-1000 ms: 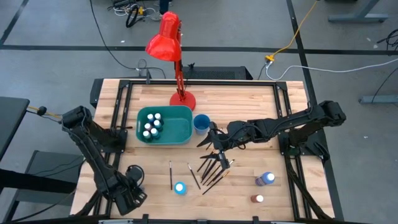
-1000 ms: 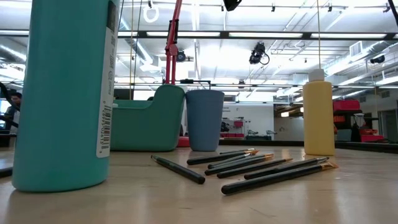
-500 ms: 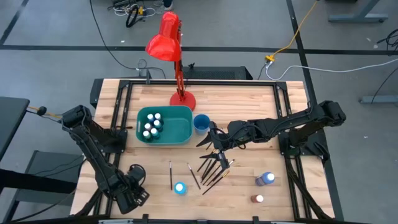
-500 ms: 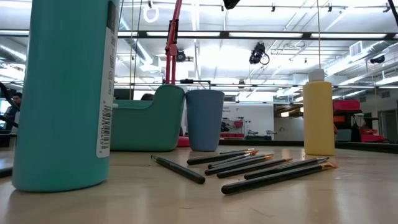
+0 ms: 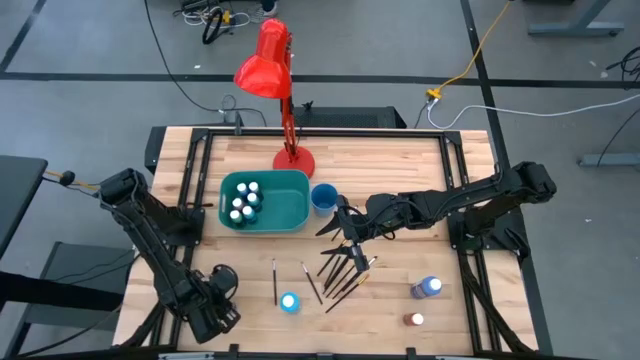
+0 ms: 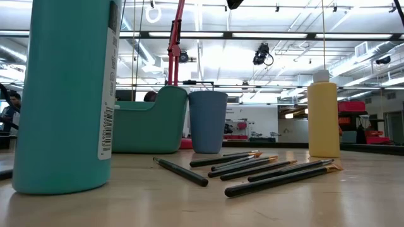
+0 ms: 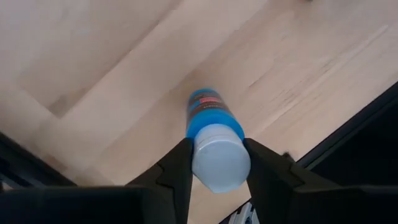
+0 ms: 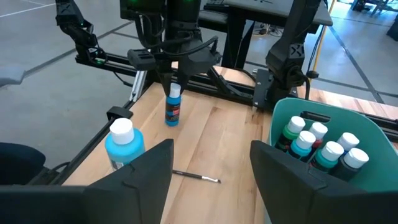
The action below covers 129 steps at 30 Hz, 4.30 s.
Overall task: Pick & Place Paint Supplies
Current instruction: Put the light blue paint bottle into the green bin, then put the red orange paint bottle into the green bin
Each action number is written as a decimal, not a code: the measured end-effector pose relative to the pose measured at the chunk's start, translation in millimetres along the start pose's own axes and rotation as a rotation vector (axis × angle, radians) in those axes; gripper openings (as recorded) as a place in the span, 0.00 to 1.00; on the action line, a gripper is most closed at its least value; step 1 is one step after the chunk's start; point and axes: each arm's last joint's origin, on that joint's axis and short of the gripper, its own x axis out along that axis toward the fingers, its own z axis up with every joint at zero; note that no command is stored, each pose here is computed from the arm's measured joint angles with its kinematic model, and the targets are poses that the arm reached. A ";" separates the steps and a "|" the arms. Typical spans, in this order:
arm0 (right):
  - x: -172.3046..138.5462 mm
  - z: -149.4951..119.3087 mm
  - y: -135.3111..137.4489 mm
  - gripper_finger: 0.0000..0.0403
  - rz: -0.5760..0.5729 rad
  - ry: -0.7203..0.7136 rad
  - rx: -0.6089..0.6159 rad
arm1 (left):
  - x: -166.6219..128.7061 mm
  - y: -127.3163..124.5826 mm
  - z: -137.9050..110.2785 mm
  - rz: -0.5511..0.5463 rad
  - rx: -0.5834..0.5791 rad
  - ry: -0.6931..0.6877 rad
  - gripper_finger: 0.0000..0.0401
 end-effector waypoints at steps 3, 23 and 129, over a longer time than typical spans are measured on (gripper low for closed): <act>0.0 0.0 0.0 0.56 0.000 0.000 0.000 | -7.7 0.3 18.3 -0.020 0.031 -0.017 0.32; 0.0 -0.1 0.0 0.56 0.000 0.001 0.000 | -80.0 58.1 182.3 0.133 0.374 -0.207 0.32; -0.7 -7.0 2.2 0.56 0.019 0.076 0.324 | -94.6 -18.7 155.8 0.138 0.754 -0.821 0.29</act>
